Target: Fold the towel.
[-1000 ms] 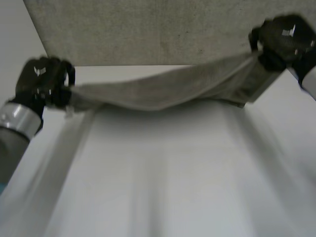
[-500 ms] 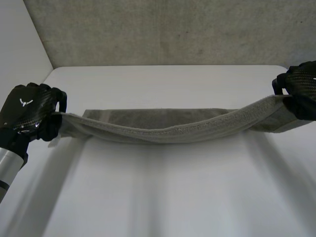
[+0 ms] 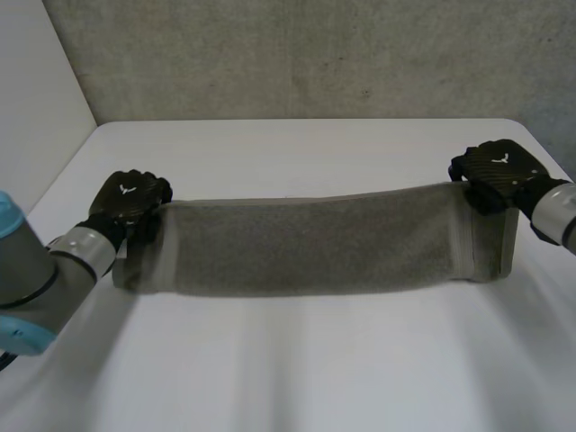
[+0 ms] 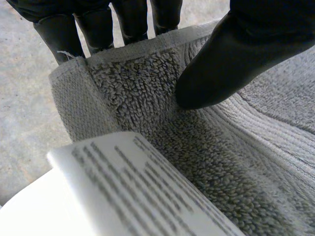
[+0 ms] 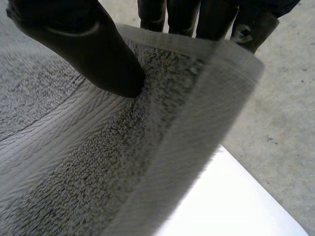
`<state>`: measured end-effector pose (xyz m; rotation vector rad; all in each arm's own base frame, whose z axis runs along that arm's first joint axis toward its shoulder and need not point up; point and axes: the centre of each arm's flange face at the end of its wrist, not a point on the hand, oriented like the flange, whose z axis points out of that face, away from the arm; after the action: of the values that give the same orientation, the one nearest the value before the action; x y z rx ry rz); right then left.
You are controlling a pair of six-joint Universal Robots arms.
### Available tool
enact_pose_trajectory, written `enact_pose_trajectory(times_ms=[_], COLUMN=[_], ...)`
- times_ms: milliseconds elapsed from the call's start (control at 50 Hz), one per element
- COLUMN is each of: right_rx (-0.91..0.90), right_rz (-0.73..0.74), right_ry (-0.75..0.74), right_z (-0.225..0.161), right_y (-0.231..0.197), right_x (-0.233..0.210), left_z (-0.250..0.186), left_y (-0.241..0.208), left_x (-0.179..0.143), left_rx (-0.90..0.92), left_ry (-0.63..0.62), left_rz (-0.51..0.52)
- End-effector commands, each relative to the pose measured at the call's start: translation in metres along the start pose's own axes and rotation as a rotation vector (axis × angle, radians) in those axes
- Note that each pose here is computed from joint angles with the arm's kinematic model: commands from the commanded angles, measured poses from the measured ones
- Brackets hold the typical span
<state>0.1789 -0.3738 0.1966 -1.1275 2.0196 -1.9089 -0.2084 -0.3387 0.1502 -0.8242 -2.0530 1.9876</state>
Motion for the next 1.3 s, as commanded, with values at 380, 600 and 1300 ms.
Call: enact_pose_trajectory(times_ms=[380,600,1300], right_rx=[0.007,0.005,-0.223], right_rz=[-0.045,-0.056,0.036], right_ry=[0.127,0.176,0.145], right_z=[0.071,0.082,-0.023], right_y=[0.050,0.056,0.014], right_x=[-0.003,-0.002,-0.038], left_z=[0.086,0.094,-0.027], left_y=[0.028,0.023,-0.031], left_x=[0.009,0.020,0.017], left_rx=[0.039,0.076,0.015], left_ry=[-0.059,-0.043,-0.156], left_rz=[0.145,0.153,-0.166])
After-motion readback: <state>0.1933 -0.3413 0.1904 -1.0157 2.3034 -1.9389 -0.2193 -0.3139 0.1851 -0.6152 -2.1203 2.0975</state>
